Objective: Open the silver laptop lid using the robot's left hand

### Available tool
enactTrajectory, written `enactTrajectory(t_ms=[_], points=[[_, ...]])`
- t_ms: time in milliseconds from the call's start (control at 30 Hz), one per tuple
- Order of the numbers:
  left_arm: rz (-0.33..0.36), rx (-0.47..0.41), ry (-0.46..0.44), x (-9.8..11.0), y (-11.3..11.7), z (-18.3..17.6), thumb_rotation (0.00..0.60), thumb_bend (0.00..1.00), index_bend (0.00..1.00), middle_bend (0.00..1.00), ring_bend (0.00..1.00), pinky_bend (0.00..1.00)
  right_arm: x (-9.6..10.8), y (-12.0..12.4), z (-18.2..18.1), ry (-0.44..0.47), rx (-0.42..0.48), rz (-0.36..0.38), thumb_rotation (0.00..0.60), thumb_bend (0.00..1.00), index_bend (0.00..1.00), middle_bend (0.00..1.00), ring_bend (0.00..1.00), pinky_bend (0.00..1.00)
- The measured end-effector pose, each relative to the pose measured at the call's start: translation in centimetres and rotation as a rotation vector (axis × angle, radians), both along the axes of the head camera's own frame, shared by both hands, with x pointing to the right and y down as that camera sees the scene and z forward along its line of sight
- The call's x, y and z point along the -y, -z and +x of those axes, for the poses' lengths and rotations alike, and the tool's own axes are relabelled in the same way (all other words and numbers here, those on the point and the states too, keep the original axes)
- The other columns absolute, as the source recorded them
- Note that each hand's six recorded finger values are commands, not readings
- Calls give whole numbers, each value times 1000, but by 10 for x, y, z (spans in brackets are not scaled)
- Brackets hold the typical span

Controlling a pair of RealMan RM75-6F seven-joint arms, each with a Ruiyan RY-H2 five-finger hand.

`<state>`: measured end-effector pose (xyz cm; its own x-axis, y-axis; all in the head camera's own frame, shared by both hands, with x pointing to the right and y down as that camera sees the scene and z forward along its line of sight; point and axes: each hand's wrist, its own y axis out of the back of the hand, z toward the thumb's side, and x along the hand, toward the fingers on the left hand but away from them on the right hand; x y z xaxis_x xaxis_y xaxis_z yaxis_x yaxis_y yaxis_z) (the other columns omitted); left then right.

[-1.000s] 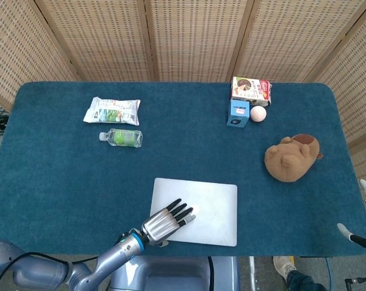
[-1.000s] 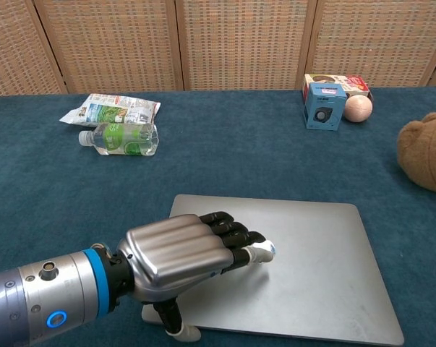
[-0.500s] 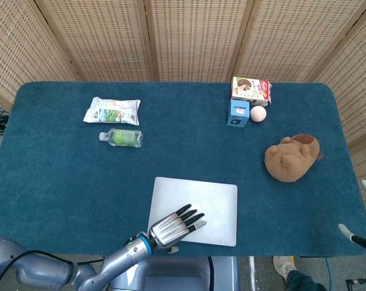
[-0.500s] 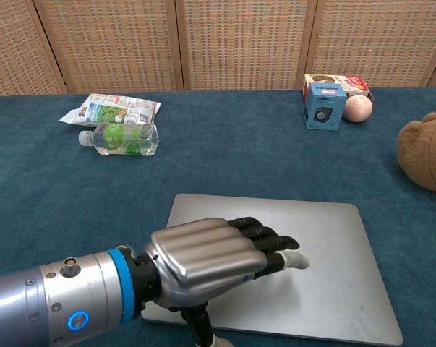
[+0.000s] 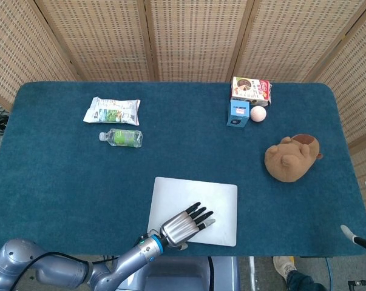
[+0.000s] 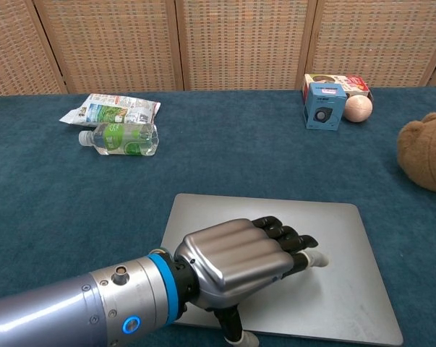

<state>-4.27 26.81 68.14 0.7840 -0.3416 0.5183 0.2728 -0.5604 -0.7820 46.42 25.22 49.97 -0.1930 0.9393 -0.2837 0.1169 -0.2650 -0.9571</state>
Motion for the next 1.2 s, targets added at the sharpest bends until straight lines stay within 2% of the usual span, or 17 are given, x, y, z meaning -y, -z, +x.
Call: enactTrajectory(t_ms=[367,767,1200], points=[[18,8,13,0,-6,7,535,220,20,0,0,0,-3,0,2,-8,-1,-2,600,28,0,0,0,0],[10,-10,22,-1,-5,13,535,307,20,0,0,0,-4,-1,5,-15,-1,-7,600,28,0,0,0,0],[31,-31,5,-3,-3,17,535,540,20,0,0,0,-5,0,7,-21,-3,-6,600,28,0,0,0,0]])
